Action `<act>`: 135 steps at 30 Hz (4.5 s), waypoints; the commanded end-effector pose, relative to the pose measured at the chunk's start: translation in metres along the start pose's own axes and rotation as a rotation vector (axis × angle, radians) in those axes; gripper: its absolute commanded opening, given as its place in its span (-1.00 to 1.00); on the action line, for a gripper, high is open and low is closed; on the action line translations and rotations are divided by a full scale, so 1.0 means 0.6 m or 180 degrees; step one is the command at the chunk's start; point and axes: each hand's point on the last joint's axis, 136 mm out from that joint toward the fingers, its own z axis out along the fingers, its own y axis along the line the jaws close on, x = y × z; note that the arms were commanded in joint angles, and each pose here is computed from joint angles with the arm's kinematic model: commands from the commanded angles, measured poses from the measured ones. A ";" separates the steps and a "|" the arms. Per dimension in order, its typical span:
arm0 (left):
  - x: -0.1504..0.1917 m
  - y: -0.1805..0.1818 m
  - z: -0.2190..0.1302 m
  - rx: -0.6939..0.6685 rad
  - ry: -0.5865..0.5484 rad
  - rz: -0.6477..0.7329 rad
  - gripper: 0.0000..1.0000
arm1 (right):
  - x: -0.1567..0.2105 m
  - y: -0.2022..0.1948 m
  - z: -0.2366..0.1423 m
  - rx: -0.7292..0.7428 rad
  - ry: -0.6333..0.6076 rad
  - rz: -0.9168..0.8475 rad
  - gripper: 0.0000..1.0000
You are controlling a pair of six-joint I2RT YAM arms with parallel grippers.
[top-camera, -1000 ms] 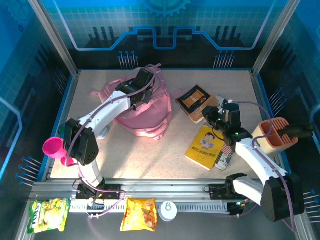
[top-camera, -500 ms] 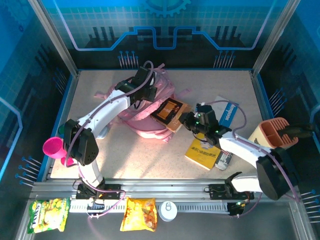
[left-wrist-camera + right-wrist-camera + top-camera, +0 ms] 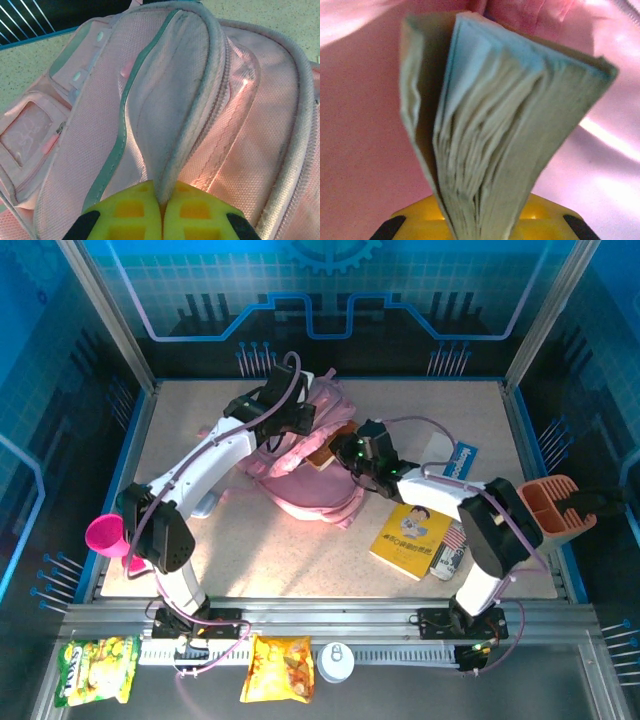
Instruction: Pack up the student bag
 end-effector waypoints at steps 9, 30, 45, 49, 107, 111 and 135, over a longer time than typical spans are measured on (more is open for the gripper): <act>-0.126 -0.019 -0.100 0.0274 -0.0868 -0.0294 -1.00 | 0.003 0.017 0.115 0.0036 -0.0120 0.0430 -0.91; -0.088 0.022 -0.043 0.0217 -0.0648 -0.0602 -1.00 | 0.032 0.008 0.062 -0.0182 0.0440 0.0311 0.26; 0.071 0.042 0.013 0.0481 -0.0146 -0.0656 0.01 | -0.029 -0.174 -0.214 0.1567 -0.0190 -0.0885 0.77; 0.077 0.019 0.000 0.0767 -0.0193 -0.0651 0.60 | -0.047 -0.210 -0.250 0.1937 -0.0083 -0.0997 0.77; 0.251 -0.272 0.073 0.1287 0.1563 -0.1414 0.70 | -0.046 -0.369 -0.253 0.2495 0.0936 -0.0977 0.23; 0.280 -0.281 0.103 0.1120 0.1743 -0.1350 0.57 | -0.042 -0.378 -0.244 0.2525 0.1018 -0.0951 0.08; 0.353 -0.290 0.183 0.0799 0.2204 -0.1232 0.01 | -0.035 -0.394 -0.229 0.2522 0.1145 -0.0825 -0.29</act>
